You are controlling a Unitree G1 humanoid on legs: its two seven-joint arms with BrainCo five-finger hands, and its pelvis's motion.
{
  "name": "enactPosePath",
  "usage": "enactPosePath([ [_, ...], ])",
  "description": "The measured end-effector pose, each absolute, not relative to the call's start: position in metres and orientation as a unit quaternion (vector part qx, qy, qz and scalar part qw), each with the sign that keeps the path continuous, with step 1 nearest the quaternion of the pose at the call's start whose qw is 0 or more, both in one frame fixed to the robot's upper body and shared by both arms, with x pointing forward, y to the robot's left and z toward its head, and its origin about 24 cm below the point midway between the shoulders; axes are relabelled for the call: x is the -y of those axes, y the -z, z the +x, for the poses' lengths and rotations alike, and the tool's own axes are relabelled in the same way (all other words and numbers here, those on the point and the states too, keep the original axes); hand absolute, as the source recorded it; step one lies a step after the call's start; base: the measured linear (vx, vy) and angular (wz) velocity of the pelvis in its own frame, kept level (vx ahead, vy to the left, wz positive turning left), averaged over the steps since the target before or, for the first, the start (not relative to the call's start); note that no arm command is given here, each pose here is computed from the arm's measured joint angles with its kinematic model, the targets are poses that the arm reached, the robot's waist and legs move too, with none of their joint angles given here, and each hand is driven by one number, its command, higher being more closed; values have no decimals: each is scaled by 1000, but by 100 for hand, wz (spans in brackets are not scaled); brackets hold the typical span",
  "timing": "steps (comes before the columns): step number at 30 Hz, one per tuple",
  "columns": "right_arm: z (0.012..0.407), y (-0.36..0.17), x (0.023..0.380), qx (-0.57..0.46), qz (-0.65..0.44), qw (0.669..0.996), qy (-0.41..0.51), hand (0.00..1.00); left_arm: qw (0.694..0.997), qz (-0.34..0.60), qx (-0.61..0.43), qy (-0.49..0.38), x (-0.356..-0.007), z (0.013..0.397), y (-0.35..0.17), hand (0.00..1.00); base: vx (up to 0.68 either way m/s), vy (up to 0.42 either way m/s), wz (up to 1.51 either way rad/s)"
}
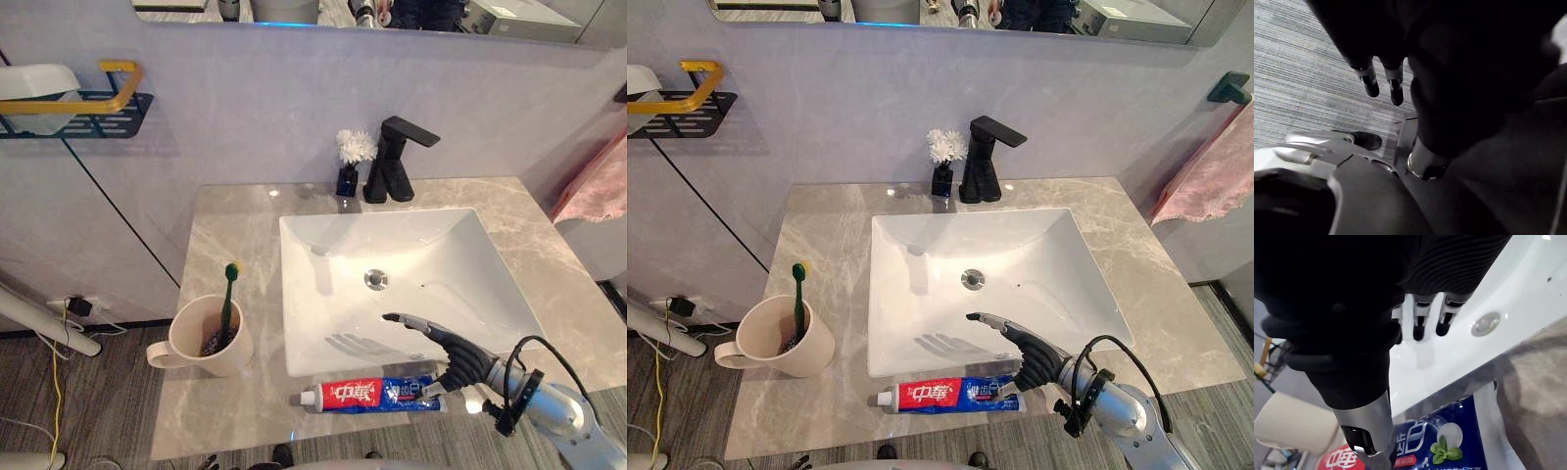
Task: Organize washtable
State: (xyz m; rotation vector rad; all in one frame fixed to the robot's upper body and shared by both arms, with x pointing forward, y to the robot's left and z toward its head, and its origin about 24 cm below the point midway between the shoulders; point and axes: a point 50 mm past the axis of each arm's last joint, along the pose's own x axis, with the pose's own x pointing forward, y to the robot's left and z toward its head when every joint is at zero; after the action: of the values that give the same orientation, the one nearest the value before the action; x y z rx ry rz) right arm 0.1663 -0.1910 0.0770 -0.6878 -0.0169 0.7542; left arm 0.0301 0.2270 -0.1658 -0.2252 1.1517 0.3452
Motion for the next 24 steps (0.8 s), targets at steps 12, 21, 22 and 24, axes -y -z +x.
enactPosePath([
  [12, 159, -80, 182, 25, -335, 857, -391, 0, 820, -105, -539, -161, -228, 31, 165, 0, 0, 0, 0],
  [21, 150, -72, 178, 10, -334, 851, -405, 0, 823, -99, -539, -152, -227, 34, 165, 0, 0, 0, 0],
  [22, 149, -71, 178, 7, -335, 849, -408, 0, 823, -99, -538, -152, -227, 35, 165, 0, 0, 0, 0],
  [24, 146, -68, 178, 3, -351, 841, -411, 0, 824, -97, -538, -149, -227, 35, 165, 0, 0, 0, 2],
])
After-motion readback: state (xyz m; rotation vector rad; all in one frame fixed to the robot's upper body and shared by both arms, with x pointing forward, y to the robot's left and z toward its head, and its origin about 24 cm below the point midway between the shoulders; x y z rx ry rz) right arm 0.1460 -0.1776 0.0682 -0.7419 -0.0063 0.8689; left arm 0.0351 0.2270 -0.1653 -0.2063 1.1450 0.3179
